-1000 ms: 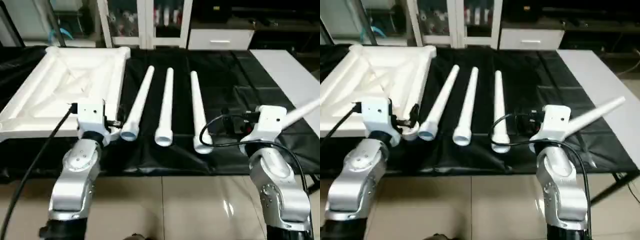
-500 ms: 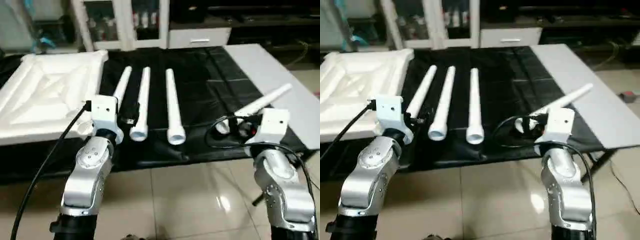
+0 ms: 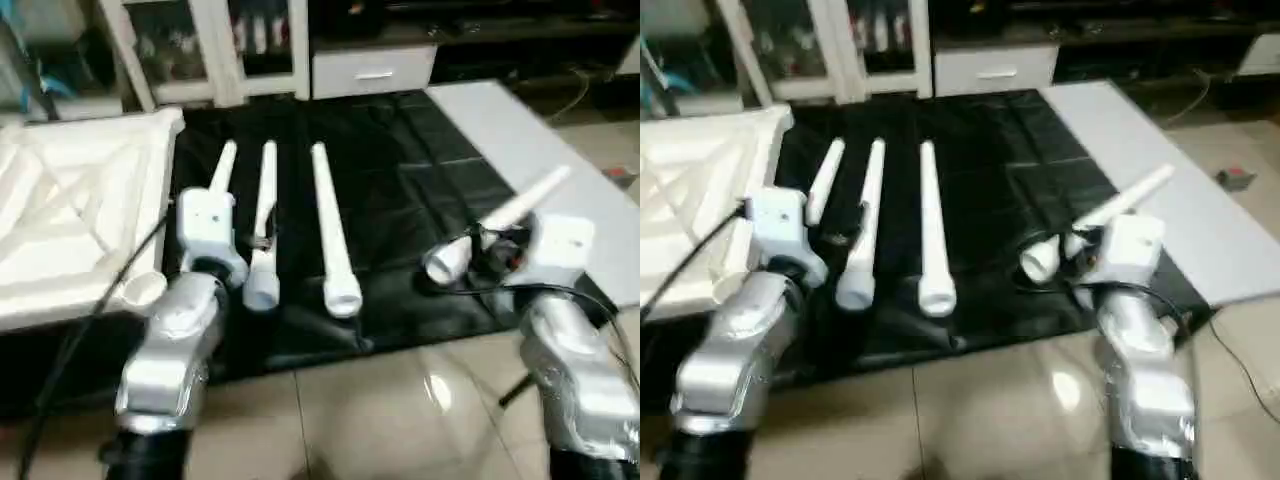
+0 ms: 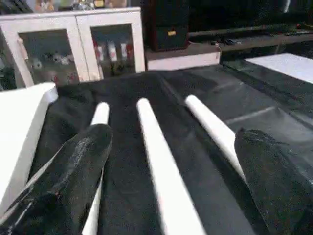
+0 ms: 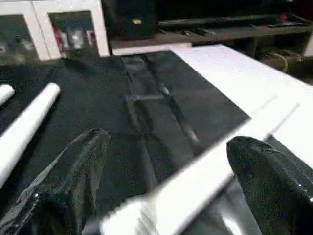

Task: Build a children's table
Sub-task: Move to table, then pick table leg

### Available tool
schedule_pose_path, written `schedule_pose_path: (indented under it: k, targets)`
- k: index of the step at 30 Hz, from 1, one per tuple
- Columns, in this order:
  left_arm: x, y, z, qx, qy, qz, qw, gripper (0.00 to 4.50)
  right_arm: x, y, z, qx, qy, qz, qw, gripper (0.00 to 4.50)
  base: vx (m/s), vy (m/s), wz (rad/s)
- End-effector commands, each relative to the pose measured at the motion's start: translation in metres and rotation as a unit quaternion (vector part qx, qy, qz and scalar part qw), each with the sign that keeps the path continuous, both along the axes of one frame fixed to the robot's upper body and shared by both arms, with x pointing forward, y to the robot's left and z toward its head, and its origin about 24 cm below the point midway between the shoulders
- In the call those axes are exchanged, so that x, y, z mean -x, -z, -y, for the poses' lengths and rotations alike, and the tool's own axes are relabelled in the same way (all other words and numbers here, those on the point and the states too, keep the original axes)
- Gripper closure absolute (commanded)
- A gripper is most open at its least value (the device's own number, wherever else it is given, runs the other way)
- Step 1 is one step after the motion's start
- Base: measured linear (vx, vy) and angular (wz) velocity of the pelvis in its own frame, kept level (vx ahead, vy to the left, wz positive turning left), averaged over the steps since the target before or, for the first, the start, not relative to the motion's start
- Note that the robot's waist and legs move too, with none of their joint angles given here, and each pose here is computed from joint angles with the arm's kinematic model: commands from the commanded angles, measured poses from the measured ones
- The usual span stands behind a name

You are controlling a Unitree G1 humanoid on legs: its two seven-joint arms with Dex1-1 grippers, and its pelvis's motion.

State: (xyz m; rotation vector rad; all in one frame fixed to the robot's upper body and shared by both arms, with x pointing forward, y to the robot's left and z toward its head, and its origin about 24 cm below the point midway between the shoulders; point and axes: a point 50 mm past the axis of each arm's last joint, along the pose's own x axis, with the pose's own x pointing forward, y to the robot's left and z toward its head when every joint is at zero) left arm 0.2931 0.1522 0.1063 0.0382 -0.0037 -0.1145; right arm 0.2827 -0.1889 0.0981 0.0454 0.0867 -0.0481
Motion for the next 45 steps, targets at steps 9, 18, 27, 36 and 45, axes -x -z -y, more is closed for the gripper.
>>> schedule_pose_path:
  k: [9,18,27,36,45]
  targets:
    - [0.002,-0.003,0.007,0.008,0.015,0.012,1.0,0.0,0.003,0.001,0.017,0.003,0.052,-0.011,0.999,0.25,0.161,-0.058,0.2]
    - [0.016,-0.014,0.022,0.0,0.132,0.045,0.99,0.0,0.009,0.003,0.043,0.015,0.136,-0.065,0.988,0.11,0.09,0.075,0.01]
    - [0.029,-0.015,0.037,-0.05,0.269,0.044,0.961,0.0,0.002,0.006,0.065,0.028,0.183,-0.132,0.974,0.11,-0.096,-0.003,0.03]
    - [0.05,-0.022,0.055,-0.093,0.427,0.024,0.899,0.0,-0.017,0.013,0.089,0.047,0.226,-0.222,0.947,0.11,-0.017,0.002,0.0]
    - [0.053,-0.034,0.059,-0.129,0.452,0.037,0.882,0.0,-0.05,0.021,0.075,-0.025,0.182,-0.278,0.943,0.11,0.0,0.0,0.0]
